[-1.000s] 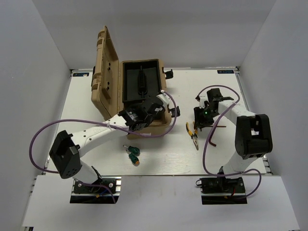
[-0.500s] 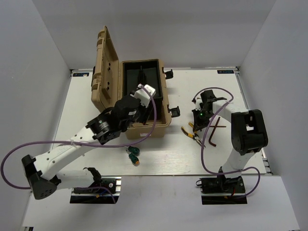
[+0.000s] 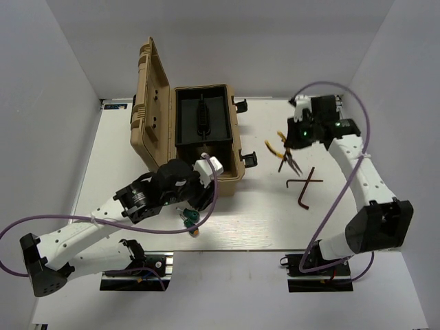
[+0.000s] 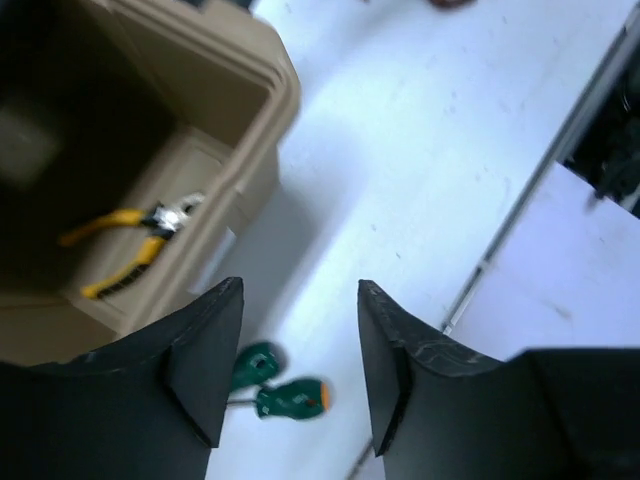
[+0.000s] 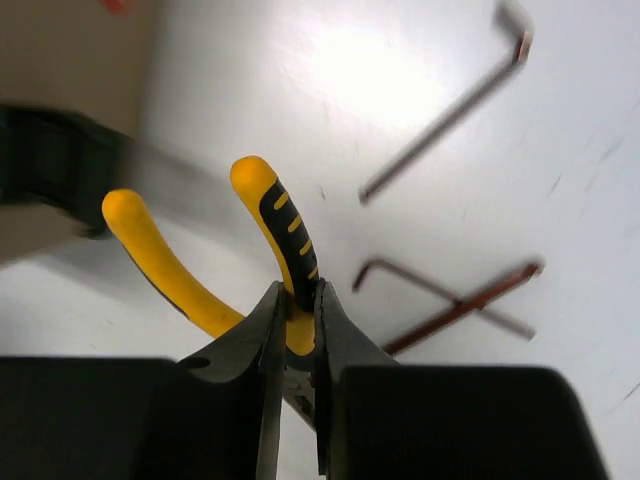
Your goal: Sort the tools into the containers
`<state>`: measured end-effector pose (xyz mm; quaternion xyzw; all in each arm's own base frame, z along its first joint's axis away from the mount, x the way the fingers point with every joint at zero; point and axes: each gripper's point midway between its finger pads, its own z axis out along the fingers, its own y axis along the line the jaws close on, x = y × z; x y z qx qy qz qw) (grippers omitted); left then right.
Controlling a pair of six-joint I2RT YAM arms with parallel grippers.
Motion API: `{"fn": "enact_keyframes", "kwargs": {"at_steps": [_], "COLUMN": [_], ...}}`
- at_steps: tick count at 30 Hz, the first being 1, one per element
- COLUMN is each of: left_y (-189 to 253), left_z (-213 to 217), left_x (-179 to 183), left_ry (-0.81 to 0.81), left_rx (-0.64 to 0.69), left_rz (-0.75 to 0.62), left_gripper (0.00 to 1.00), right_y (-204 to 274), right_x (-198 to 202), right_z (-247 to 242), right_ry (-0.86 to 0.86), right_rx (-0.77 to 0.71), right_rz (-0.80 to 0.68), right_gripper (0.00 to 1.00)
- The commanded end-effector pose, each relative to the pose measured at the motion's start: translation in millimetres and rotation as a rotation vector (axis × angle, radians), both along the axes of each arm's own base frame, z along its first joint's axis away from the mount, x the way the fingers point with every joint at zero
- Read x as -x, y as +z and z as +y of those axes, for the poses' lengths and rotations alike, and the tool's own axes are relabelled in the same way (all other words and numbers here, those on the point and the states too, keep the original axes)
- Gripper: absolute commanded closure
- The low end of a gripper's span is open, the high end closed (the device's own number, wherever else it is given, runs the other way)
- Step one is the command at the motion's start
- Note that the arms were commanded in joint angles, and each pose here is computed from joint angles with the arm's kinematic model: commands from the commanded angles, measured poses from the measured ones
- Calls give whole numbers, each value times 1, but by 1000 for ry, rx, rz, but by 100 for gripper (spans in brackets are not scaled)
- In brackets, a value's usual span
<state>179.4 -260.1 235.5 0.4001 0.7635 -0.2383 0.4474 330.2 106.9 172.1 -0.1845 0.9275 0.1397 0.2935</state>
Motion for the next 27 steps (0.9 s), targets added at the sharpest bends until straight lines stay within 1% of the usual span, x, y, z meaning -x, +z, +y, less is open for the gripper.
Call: {"fn": "enact_keyframes", "kwargs": {"at_steps": [1,2,3,4,5,6,7,8,9,10,11,12,13,14,15,17,18,21,23,24,25,27], "left_y": [-21,-25,-31,-42,-47,-50,-50,-44,-39,-34,-34,-22,-29,-27,-24,-35,-41,-56,-58,-57,-51,-46], "left_z": [4,3,5,7,8,13,13,13,18,20,22,27,31,34,36,48,49,49,48,47,43,37], "left_x": [22,27,26,29,31,27,28,29,24,23,26,23,28,27,25,26,31,32,32,31,31,29], "left_ry": [-41,-43,-21,-8,18,71,83,120,174,197,211,270,278,314,336,384,388,401,402,400,379,354], "left_rx": [-23,-33,-51,-93,-102,-114,-111,-75,-54,-29,-15,46,48,74,94,56,45,-7,-17,-7,1,19], "left_rz": [98,124,141,173,204,204,207,224,211,211,215,211,222,229,227,242,263,280,284,280,263,248], "left_gripper": [41,44,46,47,49,49,49,49,49,49,49,49,49,49,49,49,49,49,48,48,46,46], "right_y": [85,96,105,136,136,158,154,160,175,177,175,175,167,171,166,156,150,126,118,107,103,92], "right_x": [-5,-4,0,-14,-14,-13,-19,-21,-15,-11,-23,-19,-13,-17,-10,-8,-1,7,8,13,12,16], "right_z": [31,49,66,73,90,106,128,138,155,169,182,193,206,214,226,235,244,252,253,253,251,247], "right_ry": [144,198,247,262,289,352,409,412,474,497,528,537,587,619,640,671,698,709,712,704,720,698], "right_rx": [-131,-221,-257,-298,-383,-450,-511,-560,-630,-660,-684,-713,-749,-768,-795,-811,-807,-784,-760,-746,-727,-694], "right_rz": [-166,-153,-153,-211,-147,-170,-115,-92,-87,-63,-80,-47,3,-30,26,60,71,101,86,121,95,115], "right_gripper": [100,100,100,100,100,100,100,100,100,100,100,100,100,100,100,100,100,100,99,90,79,67]}}
